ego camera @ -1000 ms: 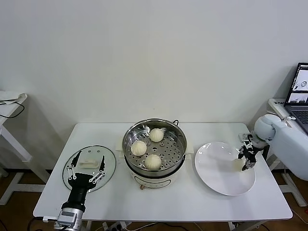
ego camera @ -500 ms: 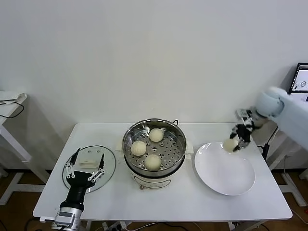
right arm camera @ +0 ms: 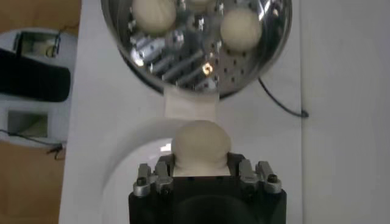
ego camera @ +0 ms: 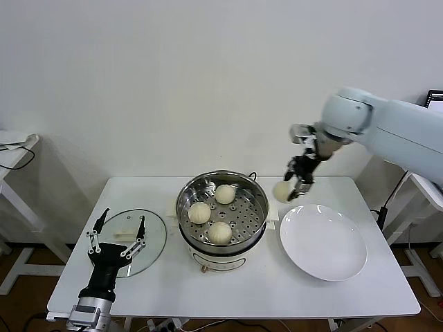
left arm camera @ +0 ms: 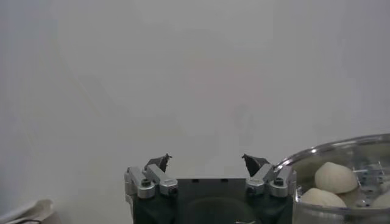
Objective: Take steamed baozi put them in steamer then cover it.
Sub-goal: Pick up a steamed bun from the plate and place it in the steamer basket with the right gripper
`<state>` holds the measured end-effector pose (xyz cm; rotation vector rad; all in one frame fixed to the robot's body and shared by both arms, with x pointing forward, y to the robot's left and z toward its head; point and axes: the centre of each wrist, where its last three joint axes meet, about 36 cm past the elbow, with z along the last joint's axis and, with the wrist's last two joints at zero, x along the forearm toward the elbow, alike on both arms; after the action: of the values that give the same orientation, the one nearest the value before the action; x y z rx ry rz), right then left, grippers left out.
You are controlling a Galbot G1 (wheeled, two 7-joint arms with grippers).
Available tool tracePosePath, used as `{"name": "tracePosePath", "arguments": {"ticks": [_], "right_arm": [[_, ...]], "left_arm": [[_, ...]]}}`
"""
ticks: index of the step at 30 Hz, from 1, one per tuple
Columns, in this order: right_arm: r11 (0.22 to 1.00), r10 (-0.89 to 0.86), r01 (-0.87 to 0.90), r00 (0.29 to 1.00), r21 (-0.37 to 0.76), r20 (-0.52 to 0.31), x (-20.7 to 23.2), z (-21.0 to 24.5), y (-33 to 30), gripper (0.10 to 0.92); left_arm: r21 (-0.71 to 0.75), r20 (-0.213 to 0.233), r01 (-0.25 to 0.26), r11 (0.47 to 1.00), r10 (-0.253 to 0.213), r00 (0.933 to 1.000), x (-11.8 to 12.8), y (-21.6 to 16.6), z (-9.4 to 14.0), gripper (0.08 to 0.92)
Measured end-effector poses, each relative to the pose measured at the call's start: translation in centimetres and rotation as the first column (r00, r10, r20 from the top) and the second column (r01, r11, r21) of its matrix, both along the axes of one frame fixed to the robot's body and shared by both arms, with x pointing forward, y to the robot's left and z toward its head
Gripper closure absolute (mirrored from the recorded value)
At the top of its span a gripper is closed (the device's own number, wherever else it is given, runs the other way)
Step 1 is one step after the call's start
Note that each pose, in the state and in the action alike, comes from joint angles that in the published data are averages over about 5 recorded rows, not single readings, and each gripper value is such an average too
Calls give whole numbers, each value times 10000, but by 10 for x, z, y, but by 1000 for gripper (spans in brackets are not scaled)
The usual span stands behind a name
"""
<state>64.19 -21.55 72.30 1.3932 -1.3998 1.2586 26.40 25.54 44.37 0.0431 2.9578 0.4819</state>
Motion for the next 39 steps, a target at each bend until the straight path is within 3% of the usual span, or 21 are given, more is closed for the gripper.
{"name": "tracePosePath", "arguments": {"ticks": [14,39], "right_arm": [[9926,948,-976,9947,-730,-401,18,-18,111,428],[9793,975,-1099,9920,-1698,-797,31,-97,130,428]], "left_arm": [[89,174,-83,9999,81,9998,-5,2,9,177],[124,88,-86,9999,84,9999,-3,3,5,177]]}}
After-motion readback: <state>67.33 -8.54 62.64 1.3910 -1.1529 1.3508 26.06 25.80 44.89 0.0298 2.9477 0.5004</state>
